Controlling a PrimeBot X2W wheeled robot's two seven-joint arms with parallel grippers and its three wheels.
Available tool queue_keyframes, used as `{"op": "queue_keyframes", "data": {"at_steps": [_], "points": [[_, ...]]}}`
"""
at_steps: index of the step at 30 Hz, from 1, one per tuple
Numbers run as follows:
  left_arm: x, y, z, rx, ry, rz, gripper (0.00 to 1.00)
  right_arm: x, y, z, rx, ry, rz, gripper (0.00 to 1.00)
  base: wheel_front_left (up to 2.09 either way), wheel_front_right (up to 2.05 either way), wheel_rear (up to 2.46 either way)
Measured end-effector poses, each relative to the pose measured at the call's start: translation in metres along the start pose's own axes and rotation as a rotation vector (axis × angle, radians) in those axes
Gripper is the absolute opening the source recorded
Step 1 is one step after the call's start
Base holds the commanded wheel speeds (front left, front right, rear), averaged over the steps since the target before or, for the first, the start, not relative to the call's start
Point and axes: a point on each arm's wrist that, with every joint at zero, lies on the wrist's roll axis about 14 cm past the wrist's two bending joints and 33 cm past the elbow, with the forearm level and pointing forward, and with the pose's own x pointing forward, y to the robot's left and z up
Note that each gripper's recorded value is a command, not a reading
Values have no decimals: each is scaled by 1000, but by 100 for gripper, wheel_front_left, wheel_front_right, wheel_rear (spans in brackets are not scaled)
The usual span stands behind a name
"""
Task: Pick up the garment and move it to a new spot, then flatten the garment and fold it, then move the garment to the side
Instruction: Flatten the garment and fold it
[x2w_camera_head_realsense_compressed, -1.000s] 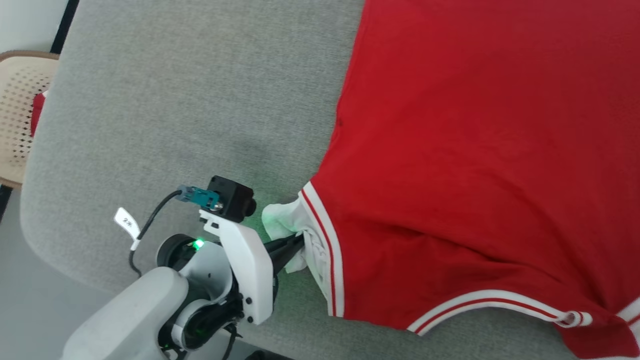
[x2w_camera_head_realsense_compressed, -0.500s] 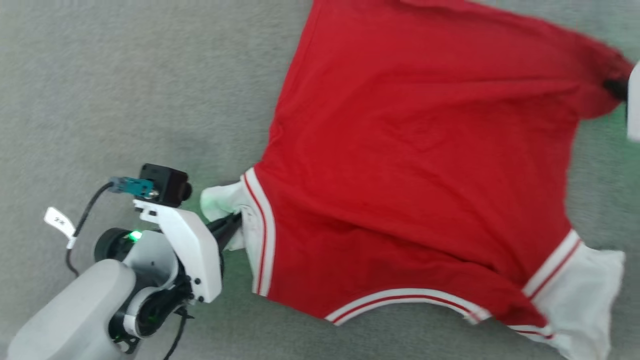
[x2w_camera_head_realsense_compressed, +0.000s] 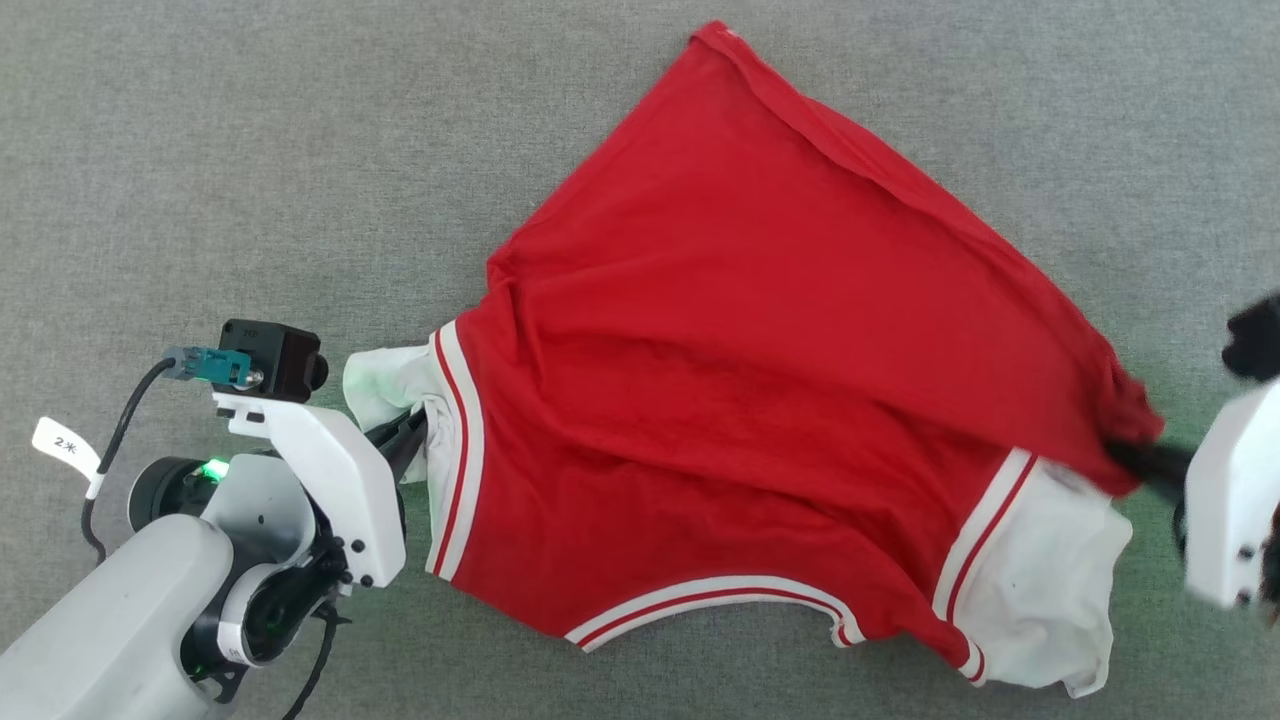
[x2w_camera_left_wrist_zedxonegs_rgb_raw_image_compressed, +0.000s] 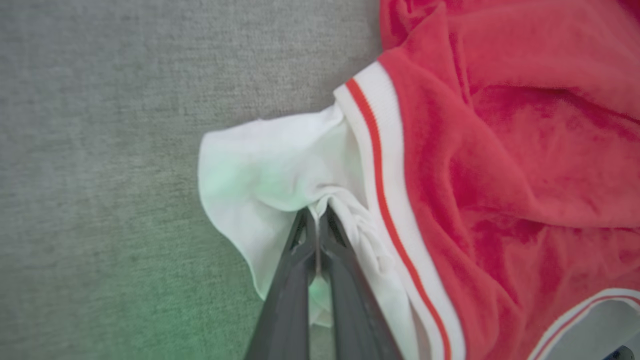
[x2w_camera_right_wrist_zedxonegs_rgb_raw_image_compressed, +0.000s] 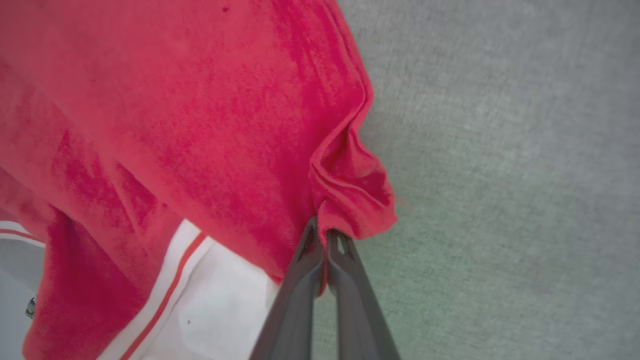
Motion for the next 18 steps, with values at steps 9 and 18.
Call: {"op": "queue_keyframes", "data": {"at_steps": [9,18], "points": [[4,-2,1,3,-2,-6,0,24,12,-35,157,-68,15,62,0,0,0],[-3,-6,3,5,-27,-12,0,-10,9,18,80,-342,6,100,0,0,0]]}}
